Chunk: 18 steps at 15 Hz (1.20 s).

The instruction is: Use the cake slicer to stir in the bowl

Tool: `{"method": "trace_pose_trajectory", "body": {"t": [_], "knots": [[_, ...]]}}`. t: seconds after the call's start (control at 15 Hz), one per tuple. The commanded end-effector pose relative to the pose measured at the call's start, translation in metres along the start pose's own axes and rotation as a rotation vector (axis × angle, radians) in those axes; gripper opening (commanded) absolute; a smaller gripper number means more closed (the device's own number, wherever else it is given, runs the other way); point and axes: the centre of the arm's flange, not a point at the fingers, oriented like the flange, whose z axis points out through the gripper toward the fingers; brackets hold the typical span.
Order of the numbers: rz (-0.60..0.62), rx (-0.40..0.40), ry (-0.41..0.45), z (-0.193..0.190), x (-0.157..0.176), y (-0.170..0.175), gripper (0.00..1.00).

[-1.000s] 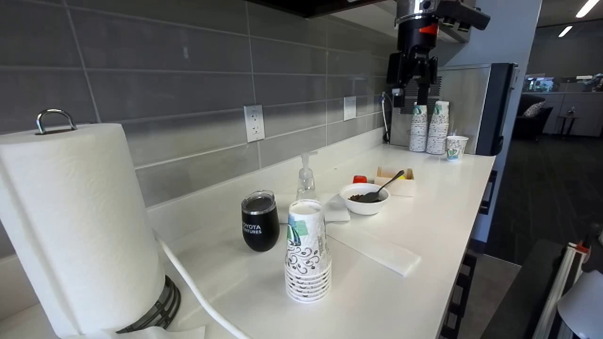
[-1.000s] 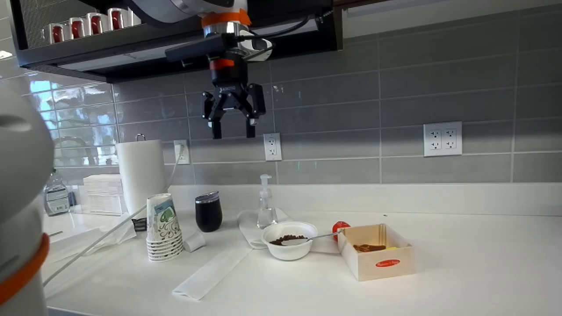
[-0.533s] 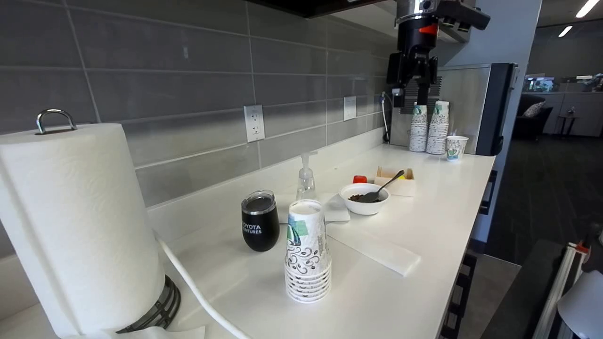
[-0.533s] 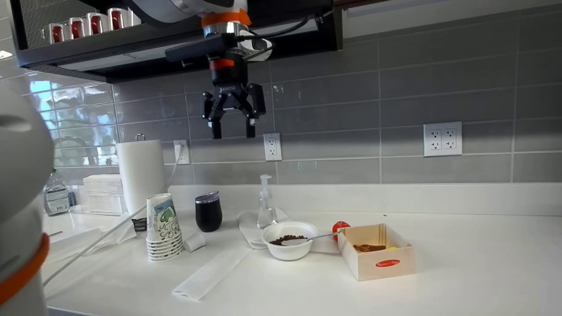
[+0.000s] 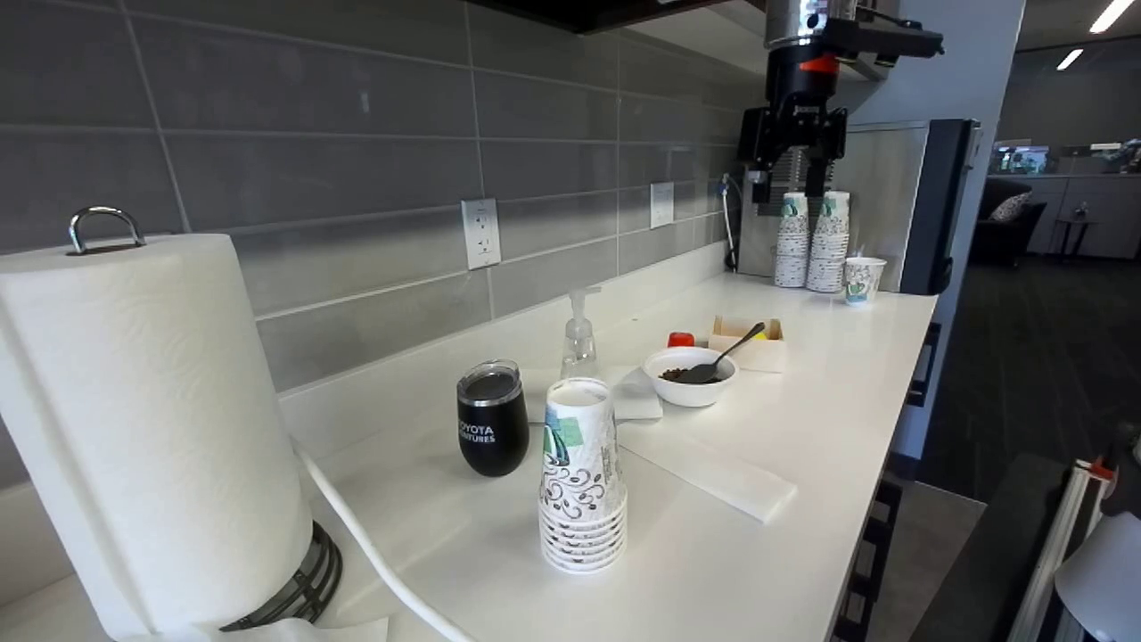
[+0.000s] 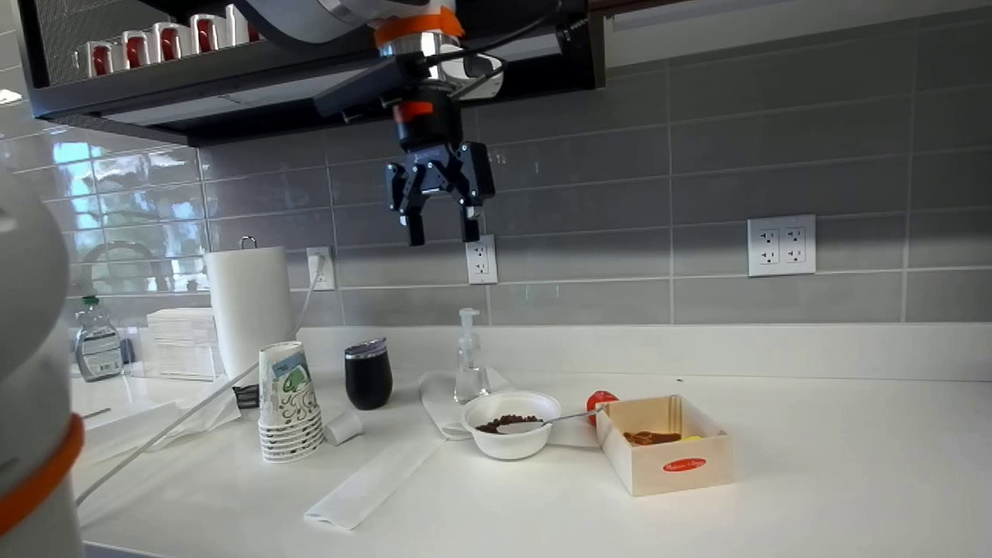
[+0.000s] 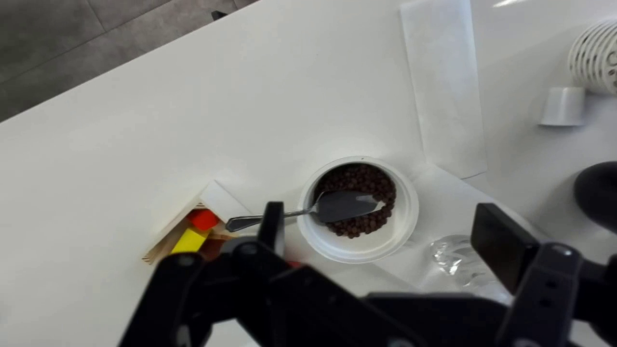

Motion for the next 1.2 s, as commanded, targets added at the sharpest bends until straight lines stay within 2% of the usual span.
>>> {"method": "trace_pose_trajectory", "body": {"t": [0.0,0.27,0.67,1.13], "knots": [[0.154,-0.072,0.076,0.014,-0.006,0.022,1.0],[0.346,-0.085,0.158,0.04,0.003,0.04,1.0],[0.627,-0.069,0.246,0.081,0.037,0.057,1.0],[0.799,-0.078,0.234,0.127,0.083,0.055,1.0]]}}
